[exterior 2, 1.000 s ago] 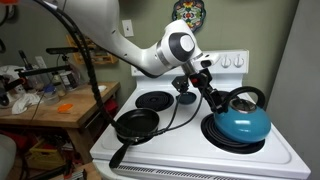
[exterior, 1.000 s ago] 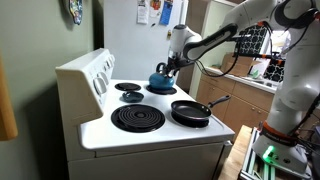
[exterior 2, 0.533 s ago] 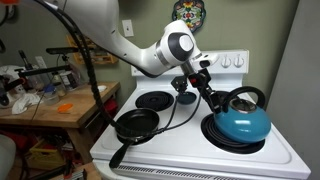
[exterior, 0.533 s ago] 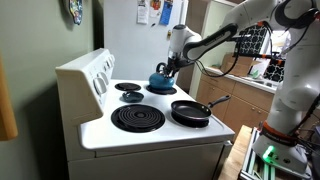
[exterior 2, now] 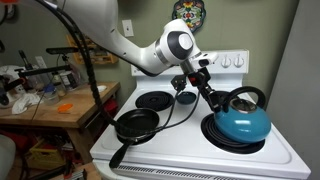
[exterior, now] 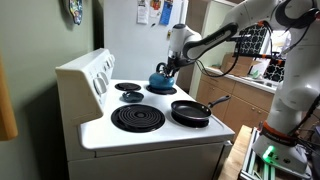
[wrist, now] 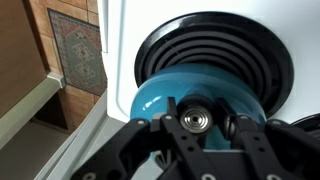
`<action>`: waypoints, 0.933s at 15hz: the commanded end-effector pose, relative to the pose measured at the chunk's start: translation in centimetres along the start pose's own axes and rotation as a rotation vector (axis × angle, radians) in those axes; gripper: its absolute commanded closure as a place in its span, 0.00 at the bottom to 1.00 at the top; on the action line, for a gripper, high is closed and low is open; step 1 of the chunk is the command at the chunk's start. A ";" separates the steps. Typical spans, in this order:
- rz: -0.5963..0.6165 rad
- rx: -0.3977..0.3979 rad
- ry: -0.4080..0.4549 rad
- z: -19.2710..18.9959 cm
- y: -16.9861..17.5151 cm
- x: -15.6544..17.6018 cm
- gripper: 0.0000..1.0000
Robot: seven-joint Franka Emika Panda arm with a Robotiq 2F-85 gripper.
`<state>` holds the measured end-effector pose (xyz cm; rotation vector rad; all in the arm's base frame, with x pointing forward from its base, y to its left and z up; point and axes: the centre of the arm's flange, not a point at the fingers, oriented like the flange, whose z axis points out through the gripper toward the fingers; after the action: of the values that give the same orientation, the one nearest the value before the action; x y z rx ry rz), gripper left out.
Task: Open the cap from the spout of the blue kettle
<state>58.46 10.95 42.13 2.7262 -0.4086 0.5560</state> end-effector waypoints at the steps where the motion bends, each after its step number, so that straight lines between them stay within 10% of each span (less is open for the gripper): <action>1: 0.017 -0.031 0.007 -0.8 0.3 0.1 0.83; 14: 0.027 -0.038 0.065 -2.9 2.2 1.6 0.83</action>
<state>58.48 10.42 44.71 2.6944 -0.4176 0.6039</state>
